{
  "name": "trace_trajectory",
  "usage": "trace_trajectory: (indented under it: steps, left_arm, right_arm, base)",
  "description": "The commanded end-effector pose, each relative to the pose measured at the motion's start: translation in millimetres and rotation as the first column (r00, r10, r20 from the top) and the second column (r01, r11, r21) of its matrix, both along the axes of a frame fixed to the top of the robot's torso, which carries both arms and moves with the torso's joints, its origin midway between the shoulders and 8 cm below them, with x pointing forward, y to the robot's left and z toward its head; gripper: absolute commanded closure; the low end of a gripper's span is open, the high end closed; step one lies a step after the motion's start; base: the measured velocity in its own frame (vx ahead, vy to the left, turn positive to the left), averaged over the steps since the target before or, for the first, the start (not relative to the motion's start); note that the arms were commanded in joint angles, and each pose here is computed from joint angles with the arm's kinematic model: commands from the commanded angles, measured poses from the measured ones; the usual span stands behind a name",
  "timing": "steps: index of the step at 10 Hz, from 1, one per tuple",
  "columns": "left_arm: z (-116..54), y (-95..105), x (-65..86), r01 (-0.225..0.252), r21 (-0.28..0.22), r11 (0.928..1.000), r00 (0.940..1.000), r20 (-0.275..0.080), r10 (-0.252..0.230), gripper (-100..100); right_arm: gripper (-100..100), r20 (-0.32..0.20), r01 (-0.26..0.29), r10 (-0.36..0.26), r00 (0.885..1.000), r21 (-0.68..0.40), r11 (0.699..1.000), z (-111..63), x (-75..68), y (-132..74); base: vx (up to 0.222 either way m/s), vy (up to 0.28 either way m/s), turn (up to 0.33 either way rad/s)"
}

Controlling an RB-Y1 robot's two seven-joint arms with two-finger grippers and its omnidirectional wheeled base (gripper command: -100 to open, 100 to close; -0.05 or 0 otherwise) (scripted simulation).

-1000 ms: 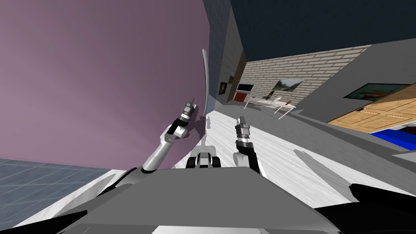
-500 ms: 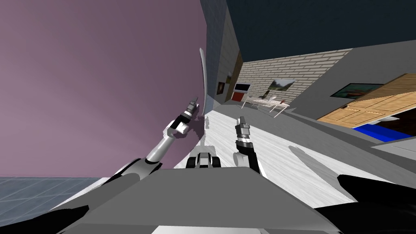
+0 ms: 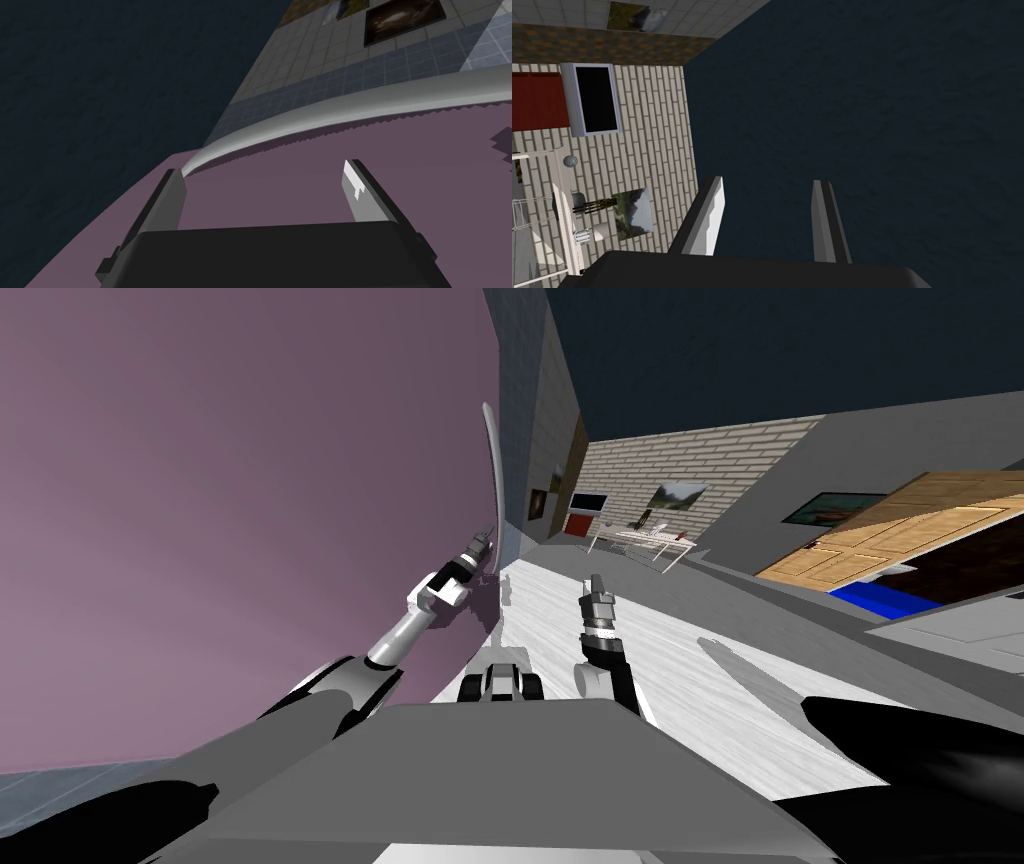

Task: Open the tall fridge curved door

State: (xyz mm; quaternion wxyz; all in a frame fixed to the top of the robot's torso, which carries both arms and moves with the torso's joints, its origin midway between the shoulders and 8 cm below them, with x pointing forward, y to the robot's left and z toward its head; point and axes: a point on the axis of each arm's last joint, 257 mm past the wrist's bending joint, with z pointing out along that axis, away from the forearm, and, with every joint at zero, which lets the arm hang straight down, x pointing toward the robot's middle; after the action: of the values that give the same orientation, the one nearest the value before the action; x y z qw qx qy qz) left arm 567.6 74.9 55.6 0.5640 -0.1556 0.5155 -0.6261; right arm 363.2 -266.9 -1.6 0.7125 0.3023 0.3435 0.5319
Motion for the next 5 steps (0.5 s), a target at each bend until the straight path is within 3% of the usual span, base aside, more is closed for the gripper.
trace_trajectory:
  steps: [1,2,4,5]
  left_arm:
    - [-3.3,-0.6,20.5,-0.015,0.058,0.9982,0.9990,-0.040,0.017,-100]
    - [2.6,-2.7,20.2,-0.012,0.058,0.9982,0.9994,-0.030,0.014,-100]
    - [-7.1,3.9,46.0,-0.043,0.131,0.9904,0.9949,-0.085,0.054,-100]
    - [4.2,0.0,47.3,-0.041,0.134,0.9902,0.9963,-0.070,0.051,-100]
  right_arm:
    - [0,0.000,0.000,0.000,1.000,0.000,1.000,0.0,0.0,0.0]
    - [0,0.000,0.000,0.000,1.000,0.000,1.000,0.0,0.0,0.0]
    - [0,0.000,0.000,0.000,1.000,0.000,1.000,0.0,0.0,0.0]
    - [0,0.000,0.000,0.000,1.000,0.000,1.000,0.0,0.0,0.0]
  base:
    - [0.014,0.018,-0.081]
    - [0.015,0.018,-0.072]
    - [0.022,0.026,-0.147]
    - [0.023,0.024,-0.067]
